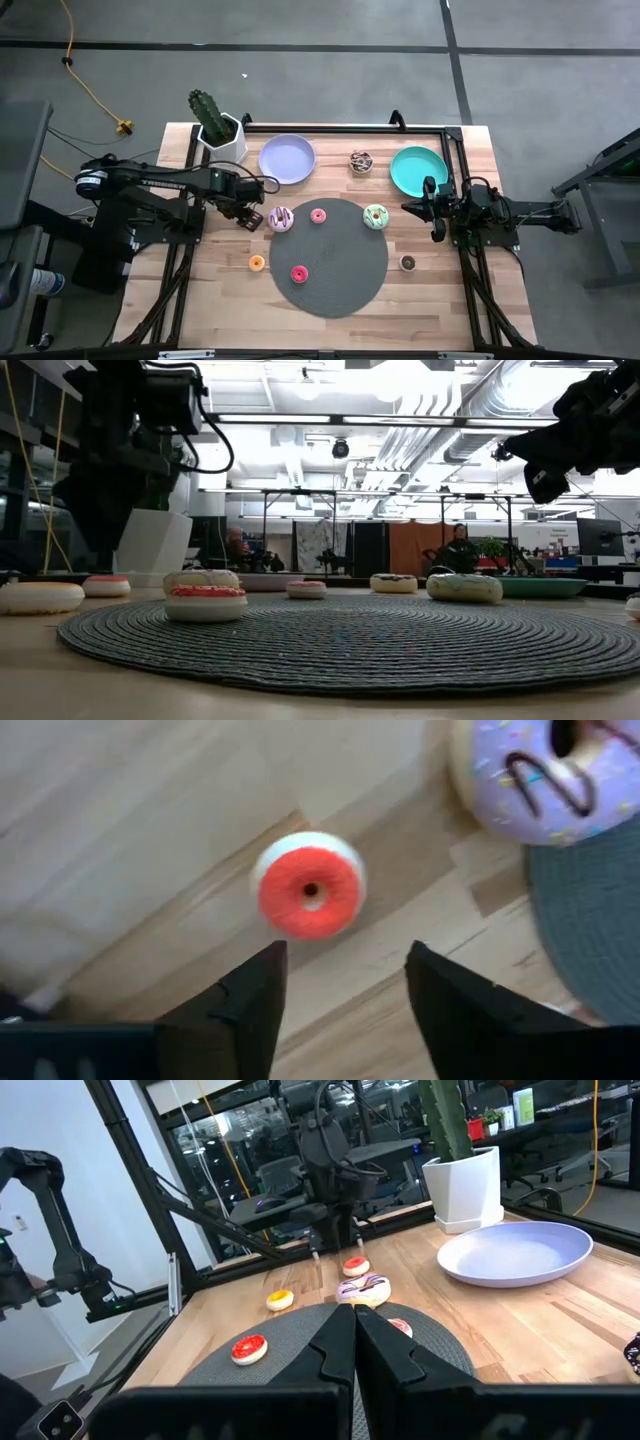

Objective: Pick & Place donuts
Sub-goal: Put the small orange doughnut on the purple plate

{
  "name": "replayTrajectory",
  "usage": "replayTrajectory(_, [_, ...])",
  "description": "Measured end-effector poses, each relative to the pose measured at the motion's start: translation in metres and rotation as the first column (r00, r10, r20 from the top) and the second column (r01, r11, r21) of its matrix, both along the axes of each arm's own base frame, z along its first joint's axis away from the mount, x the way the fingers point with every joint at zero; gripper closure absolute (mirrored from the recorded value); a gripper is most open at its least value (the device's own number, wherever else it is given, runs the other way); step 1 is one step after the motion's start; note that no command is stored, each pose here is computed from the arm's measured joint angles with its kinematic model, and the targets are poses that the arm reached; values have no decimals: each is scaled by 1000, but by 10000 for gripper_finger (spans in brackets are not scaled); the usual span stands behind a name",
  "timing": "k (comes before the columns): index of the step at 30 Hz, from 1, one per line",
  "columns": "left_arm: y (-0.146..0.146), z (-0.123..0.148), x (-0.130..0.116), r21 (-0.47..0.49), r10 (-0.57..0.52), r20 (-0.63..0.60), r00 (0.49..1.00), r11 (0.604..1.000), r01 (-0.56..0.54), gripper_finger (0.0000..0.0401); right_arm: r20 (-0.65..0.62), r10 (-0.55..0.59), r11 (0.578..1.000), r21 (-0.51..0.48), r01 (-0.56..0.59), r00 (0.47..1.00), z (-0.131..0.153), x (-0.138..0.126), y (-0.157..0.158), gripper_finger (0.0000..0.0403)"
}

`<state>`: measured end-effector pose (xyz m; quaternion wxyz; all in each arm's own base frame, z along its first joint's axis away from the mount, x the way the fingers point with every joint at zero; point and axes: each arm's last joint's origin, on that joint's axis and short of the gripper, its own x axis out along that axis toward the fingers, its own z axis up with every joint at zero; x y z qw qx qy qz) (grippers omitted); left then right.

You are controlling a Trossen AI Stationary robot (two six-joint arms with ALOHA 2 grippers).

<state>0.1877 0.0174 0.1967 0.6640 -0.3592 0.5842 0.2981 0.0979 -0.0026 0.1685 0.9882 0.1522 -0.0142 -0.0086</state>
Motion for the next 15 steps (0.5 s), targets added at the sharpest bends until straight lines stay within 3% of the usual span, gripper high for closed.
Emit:
replayTrajectory(9, [2, 0, 2, 74, 2, 3, 1000, 997, -2, 58, 0, 0, 1000, 0, 0, 1000, 0, 0, 0, 402])
replayTrajectory(15, [2, -13, 8, 52, -70, -66, 995, 996, 74, 31, -1, 0, 1000, 0, 0, 1000, 0, 0, 0, 402])
